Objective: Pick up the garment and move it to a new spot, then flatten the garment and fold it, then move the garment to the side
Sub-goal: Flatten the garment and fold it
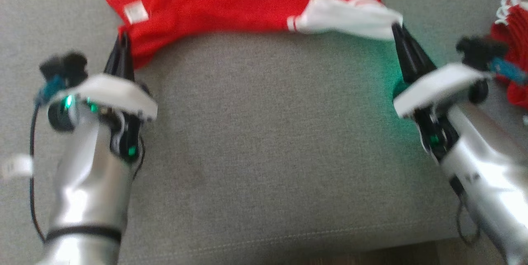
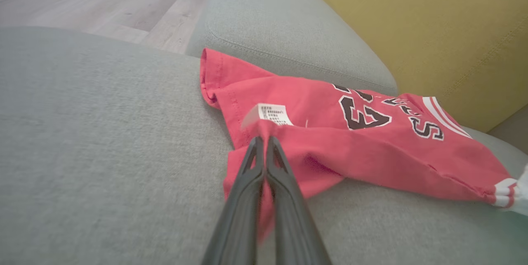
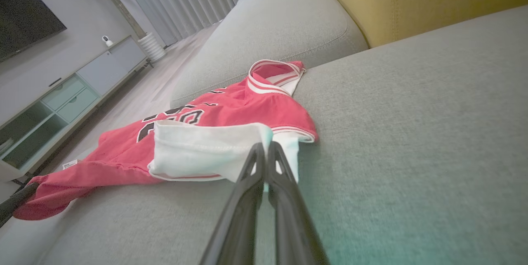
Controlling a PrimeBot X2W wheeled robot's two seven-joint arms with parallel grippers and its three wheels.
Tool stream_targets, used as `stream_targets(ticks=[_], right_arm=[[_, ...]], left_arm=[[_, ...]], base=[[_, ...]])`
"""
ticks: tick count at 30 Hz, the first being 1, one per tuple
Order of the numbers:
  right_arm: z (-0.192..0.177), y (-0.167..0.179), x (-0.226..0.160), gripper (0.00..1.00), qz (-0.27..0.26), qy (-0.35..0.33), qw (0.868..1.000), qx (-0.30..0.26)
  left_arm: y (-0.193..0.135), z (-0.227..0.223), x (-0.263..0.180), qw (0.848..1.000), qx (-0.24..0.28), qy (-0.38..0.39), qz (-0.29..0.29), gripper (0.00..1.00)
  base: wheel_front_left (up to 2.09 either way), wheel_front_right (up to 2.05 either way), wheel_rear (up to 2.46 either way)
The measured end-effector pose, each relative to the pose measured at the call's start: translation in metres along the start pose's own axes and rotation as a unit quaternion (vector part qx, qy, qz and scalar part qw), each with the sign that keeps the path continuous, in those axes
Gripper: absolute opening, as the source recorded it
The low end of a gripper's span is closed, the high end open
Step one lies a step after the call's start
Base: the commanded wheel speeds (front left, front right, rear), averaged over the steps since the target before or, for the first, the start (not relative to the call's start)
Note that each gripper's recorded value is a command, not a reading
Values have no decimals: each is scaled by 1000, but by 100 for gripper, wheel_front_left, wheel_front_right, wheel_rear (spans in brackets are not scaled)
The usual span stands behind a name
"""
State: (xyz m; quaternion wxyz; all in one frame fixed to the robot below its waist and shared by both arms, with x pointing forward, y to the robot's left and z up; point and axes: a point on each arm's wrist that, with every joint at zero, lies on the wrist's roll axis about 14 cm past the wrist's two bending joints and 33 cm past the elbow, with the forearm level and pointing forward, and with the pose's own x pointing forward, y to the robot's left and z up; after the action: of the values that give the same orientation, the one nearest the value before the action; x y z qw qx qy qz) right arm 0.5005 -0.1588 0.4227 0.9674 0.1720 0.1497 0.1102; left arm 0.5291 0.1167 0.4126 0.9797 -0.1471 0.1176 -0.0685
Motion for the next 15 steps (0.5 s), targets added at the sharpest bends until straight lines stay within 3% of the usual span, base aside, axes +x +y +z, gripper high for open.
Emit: stream_targets(ticks=[15], right_arm=[[-43,8,-122,0,2,12,999,43]], left_arm=[[20,-11,-127,999,11,-31,18,0]], base=[[0,0,0]])
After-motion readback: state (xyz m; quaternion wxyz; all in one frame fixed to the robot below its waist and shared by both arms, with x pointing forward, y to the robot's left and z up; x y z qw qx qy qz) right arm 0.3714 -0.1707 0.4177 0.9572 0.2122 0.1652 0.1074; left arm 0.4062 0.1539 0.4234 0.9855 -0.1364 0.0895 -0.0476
